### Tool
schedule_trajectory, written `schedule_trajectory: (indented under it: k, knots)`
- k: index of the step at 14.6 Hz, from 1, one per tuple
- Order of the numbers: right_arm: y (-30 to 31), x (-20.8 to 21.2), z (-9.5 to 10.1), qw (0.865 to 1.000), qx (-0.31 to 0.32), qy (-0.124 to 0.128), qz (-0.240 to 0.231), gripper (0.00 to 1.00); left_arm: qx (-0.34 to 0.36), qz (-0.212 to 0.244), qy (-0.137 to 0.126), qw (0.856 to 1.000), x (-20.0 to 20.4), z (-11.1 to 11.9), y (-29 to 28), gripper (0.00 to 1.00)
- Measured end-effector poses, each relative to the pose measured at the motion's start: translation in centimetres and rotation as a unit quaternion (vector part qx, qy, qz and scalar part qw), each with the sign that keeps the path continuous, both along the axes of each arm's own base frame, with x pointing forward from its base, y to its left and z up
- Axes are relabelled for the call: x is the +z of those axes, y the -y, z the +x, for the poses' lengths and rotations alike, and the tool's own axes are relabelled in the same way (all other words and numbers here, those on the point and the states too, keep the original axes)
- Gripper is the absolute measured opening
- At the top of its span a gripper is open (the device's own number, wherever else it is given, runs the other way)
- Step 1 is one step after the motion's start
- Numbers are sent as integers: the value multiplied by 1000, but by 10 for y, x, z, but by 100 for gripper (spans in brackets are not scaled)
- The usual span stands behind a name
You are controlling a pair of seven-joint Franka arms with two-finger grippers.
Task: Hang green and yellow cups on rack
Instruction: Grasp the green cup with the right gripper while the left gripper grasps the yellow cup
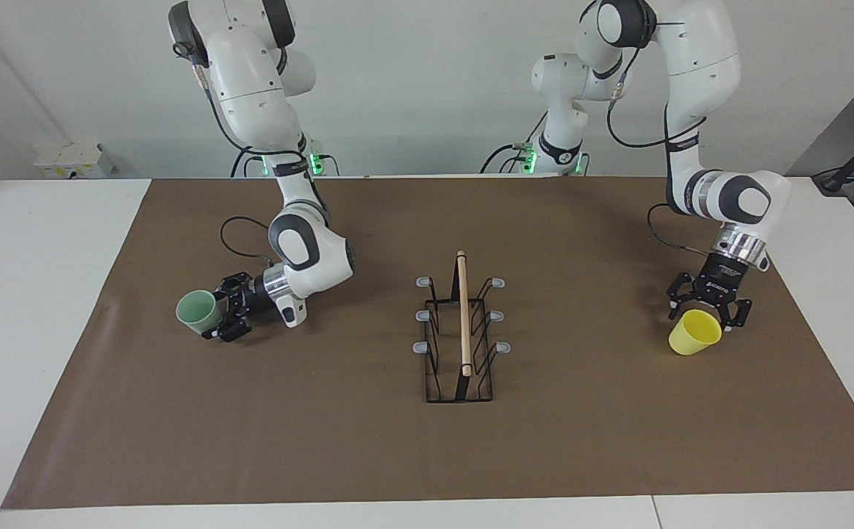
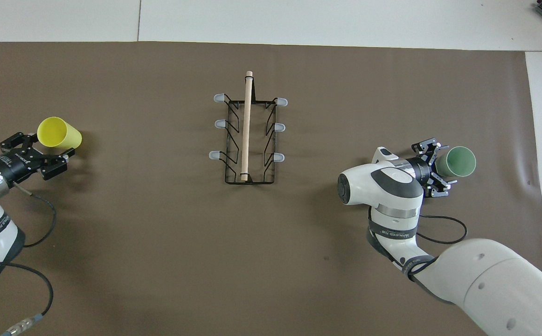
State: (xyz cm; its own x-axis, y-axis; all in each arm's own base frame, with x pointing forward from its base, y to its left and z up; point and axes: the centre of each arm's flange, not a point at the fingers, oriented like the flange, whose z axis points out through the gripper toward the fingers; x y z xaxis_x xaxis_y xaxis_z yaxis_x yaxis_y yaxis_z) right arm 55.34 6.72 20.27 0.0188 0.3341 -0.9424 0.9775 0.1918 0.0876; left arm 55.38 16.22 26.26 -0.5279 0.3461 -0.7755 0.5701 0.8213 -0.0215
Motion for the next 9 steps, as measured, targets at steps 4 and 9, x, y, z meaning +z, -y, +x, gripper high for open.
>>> schedule_trajectory:
  k: [4, 9]
  knots:
    - [11, -2, -1, 1000, 4, 3, -9, 100, 8, 5, 0, 1000, -2, 6, 13, 100]
    - [12, -3, 0, 1000, 4, 7, -3, 78, 8, 25, 1, 1000, -2, 14, 23, 100]
